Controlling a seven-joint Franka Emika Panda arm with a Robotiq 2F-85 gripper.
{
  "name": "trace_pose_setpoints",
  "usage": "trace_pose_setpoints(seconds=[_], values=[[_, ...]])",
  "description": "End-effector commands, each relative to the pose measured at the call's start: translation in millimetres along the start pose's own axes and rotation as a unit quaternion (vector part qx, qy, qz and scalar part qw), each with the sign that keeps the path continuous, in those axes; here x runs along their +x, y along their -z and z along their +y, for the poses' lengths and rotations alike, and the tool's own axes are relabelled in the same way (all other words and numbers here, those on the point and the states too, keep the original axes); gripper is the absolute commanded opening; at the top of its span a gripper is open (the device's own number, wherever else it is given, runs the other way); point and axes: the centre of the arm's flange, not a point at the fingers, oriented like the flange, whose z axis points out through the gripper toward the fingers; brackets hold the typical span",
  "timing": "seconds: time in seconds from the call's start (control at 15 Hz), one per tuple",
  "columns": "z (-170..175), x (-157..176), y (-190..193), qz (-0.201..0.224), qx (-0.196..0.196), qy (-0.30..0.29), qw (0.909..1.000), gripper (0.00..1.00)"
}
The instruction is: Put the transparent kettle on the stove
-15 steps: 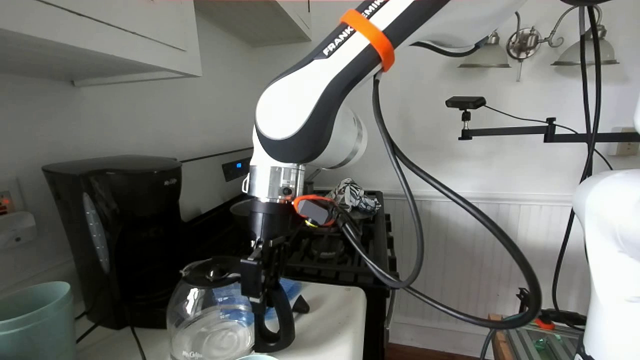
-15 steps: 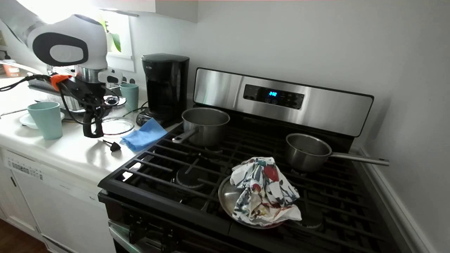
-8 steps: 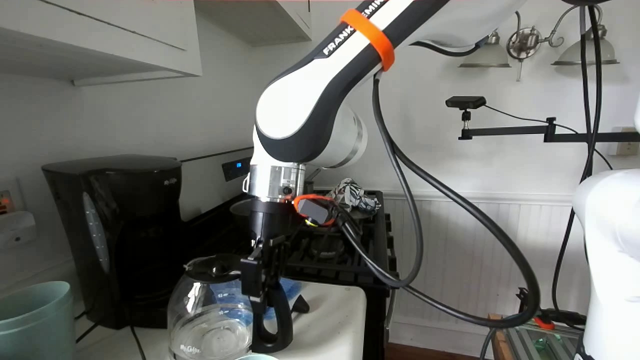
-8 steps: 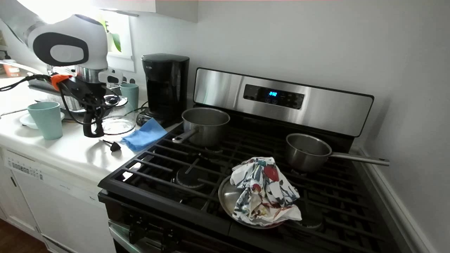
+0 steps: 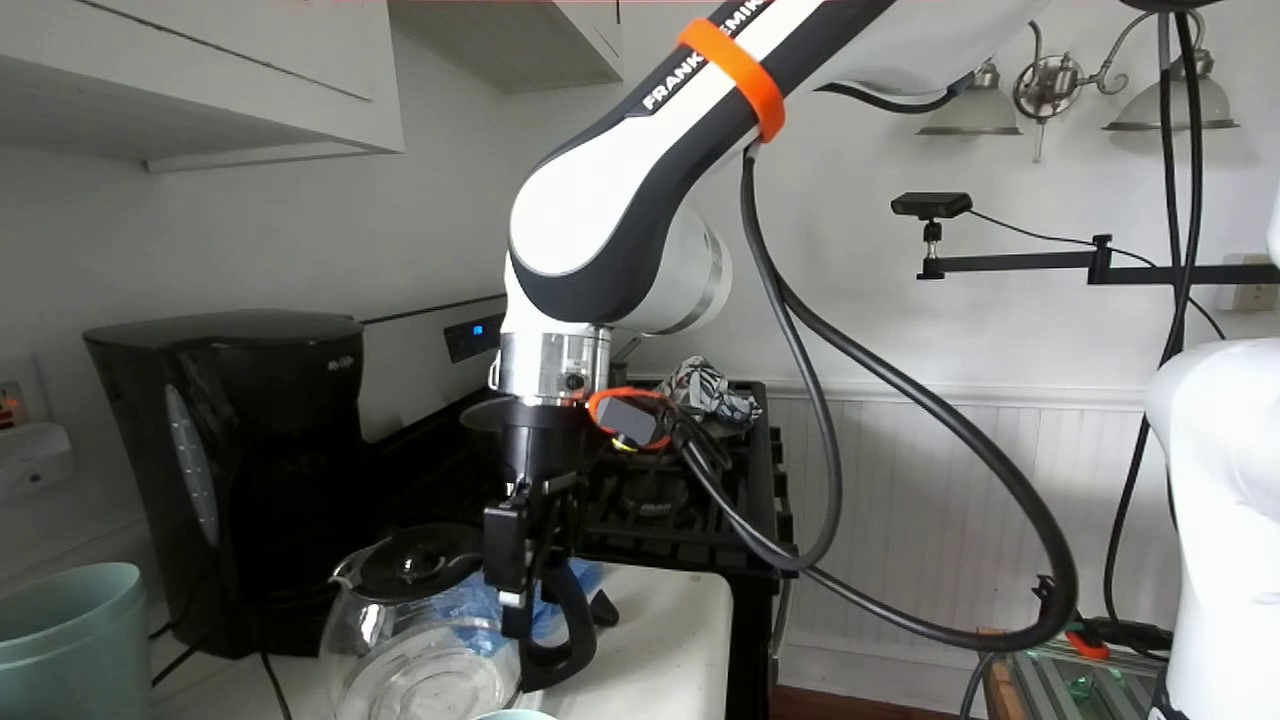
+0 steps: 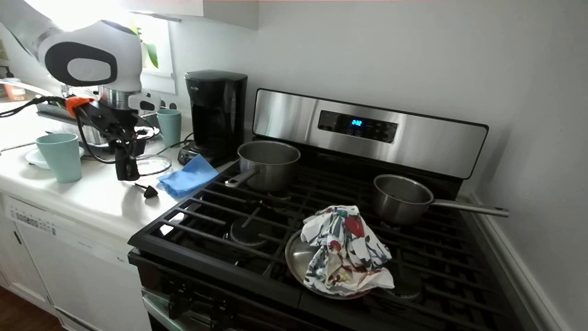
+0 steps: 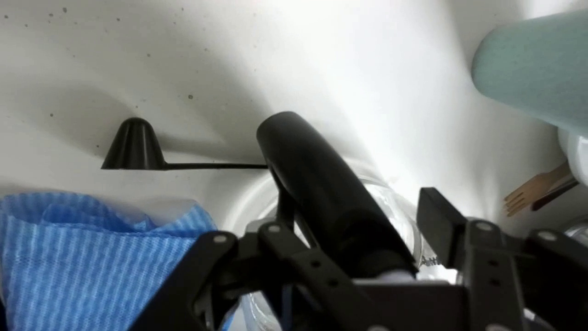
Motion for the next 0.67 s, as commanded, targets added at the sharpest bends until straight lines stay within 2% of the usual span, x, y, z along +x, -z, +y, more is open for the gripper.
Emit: trace_pose_setpoints(seconds=[0.0, 0.07, 0.13, 0.6], values=[[0.6, 7.5, -1.1, -0.025, 0.004, -0.017, 0.9995, 0.75], [1.0, 7.6, -2.0, -0.031, 0.006, -0.020, 0.9993, 0.56], [1.7, 7.9, -2.8, -0.036, 0.006, -0.025, 0.9990, 0.56], [6.8, 11.6, -3.8, -0.051, 0.009, -0.045, 0.9977, 0.08]])
